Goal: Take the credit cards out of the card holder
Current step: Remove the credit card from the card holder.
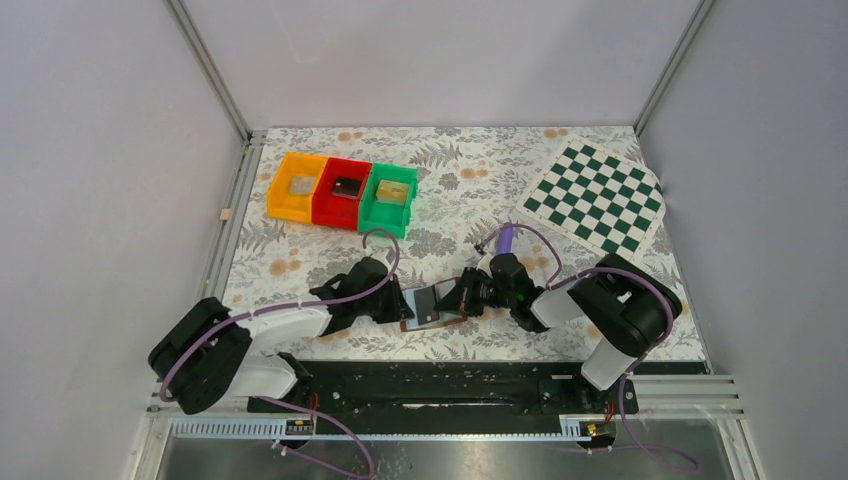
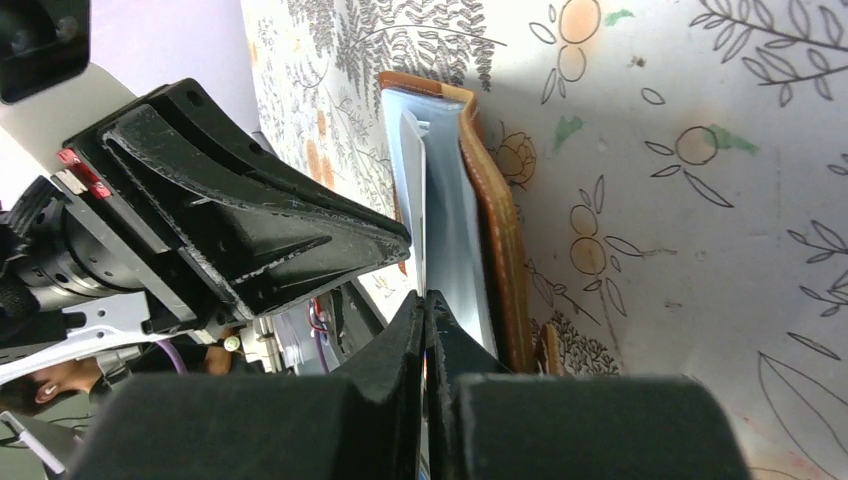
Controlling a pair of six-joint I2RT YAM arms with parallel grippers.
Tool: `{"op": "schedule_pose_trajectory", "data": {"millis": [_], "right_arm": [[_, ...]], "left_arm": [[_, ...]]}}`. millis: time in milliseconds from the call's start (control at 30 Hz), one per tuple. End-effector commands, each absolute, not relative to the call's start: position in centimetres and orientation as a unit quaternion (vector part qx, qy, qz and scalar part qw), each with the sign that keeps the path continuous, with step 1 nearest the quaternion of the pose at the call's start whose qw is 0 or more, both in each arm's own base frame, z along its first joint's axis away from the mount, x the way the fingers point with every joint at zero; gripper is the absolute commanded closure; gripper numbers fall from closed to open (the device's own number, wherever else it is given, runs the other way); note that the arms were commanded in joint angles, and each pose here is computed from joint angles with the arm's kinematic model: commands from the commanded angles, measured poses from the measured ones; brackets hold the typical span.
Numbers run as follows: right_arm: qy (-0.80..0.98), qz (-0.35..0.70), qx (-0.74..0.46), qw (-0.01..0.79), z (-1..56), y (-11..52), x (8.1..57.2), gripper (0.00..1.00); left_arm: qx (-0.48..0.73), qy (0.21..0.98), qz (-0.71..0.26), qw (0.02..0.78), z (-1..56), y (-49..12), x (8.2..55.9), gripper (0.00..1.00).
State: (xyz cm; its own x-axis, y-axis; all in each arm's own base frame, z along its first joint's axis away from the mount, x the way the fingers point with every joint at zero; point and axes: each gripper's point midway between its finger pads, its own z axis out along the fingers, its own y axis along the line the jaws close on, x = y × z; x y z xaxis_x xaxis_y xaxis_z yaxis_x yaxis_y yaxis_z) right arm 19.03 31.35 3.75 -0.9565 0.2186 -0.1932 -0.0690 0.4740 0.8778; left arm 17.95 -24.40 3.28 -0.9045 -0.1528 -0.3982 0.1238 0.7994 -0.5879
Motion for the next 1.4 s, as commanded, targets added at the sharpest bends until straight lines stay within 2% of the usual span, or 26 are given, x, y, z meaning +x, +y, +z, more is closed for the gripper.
{"op": "schedule_pose_trajectory", "data": {"millis": [0, 133, 400, 600, 1000, 1233, 1367], "right_arm": [[0.846, 0.511, 0.032, 0.150, 4.3, 31.4, 18.9, 1.00], [0.860, 0.483, 0.020, 0.165, 4.2, 30.6, 19.0, 1.00], [0.867, 0.467, 0.007, 0.172, 4.7, 30.4, 19.5, 1.00], [0.867, 0.468, 0.012, 0.173, 4.8, 29.8, 19.4, 1.00], [0.880, 0.417, 0.015, 0.225, 6.6, 27.1, 20.1, 1.00], [0.869, 0.433, 0.009, 0.240, 8.7, 27.0, 20.1, 1.00], [0.855, 0.457, 0.003, 0.247, 10.6, 27.4, 19.9, 1.00]], "left_arm": [[-0.020, 0.934, -0.290, 0.210, 2.0, -24.3, 18.6, 0.95], [-0.044, 0.959, -0.205, 0.192, -0.1, -21.3, 18.0, 0.97], [-0.054, 0.971, -0.150, 0.176, -1.9, -19.3, 17.3, 0.97], [-0.054, 0.974, -0.148, 0.163, -2.5, -19.4, 17.0, 0.97], [-0.059, 0.974, -0.140, 0.166, -2.4, -18.9, 16.8, 0.97], [-0.063, 0.973, -0.149, 0.167, -2.0, -19.0, 16.6, 0.97], [-0.064, 0.962, -0.190, 0.188, 0.3, -20.1, 17.2, 0.91]]}}
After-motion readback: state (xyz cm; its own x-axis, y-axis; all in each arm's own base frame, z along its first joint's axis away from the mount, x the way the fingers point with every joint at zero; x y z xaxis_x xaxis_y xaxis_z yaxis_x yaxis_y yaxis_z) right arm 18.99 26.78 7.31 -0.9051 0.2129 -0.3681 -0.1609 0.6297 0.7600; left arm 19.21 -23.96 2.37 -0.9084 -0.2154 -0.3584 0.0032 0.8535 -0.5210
